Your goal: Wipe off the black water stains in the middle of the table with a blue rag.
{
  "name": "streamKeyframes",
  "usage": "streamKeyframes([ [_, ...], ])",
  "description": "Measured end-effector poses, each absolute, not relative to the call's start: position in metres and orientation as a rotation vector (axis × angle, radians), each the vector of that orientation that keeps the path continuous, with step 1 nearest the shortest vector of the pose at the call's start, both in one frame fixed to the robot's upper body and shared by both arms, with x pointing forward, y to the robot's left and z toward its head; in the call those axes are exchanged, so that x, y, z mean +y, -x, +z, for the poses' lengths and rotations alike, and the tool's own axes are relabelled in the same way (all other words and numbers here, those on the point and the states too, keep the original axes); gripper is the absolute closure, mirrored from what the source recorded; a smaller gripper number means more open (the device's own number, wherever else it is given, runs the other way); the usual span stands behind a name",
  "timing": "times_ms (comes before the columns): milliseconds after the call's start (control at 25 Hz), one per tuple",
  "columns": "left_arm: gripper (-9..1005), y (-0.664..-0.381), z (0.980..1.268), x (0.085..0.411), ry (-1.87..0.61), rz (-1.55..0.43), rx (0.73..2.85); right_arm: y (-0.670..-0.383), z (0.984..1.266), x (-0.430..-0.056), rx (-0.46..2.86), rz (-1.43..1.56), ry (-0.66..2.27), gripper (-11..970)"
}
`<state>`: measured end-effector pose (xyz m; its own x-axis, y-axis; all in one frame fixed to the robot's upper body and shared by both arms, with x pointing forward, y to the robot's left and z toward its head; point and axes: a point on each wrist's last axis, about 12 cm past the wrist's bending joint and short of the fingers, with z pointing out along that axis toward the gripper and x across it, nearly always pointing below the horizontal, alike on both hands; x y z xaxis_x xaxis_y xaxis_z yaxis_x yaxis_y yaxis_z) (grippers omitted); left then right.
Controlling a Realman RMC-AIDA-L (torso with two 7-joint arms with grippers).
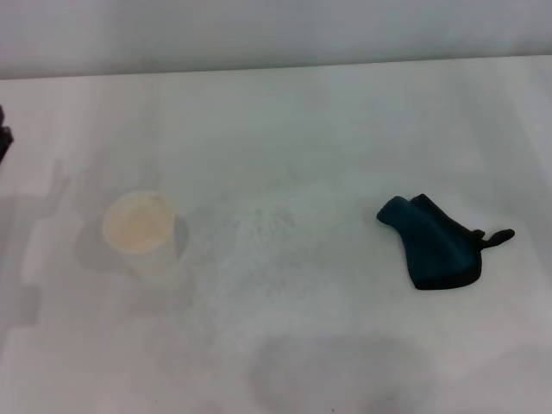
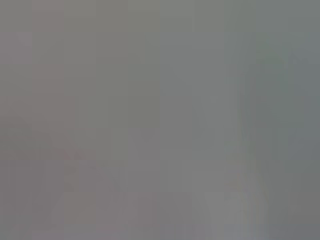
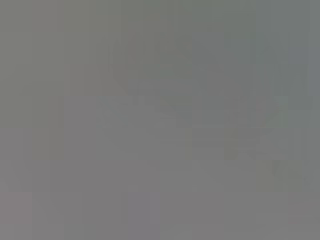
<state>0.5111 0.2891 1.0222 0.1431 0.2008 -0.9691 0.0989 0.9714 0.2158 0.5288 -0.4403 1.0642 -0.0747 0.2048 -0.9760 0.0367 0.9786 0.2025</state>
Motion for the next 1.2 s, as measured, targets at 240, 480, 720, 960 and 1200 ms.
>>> streamKeyframes([
  [240,114,-0.510,1.022,0.294,-0.119,0.095,1.437,-0.512,1.043,-0.417,1.559,-0.120,0.031,530],
  [480,114,-0.508,1.021,0.296,-0.080,0.105,1.446,-0.505,1.035,-0.412,1.556,-0.227,0.051,477],
  [720,113,-0.505,1.019,0.298,-0.074,0.119,1.454,-0.499,1.027,-0.418,1.603,-0.247,0.011,386],
  [960,113,-0.503,1.017,0.300,-0.054,0.121,1.461,-0.493,1.021,-0.422,1.645,-0.264,-0.010,161],
  [1200,113,-0.503,1.017,0.300,-0.072,0.123,1.465,-0.490,1.021,-0.424,1.643,-0.271,-0.025,87],
])
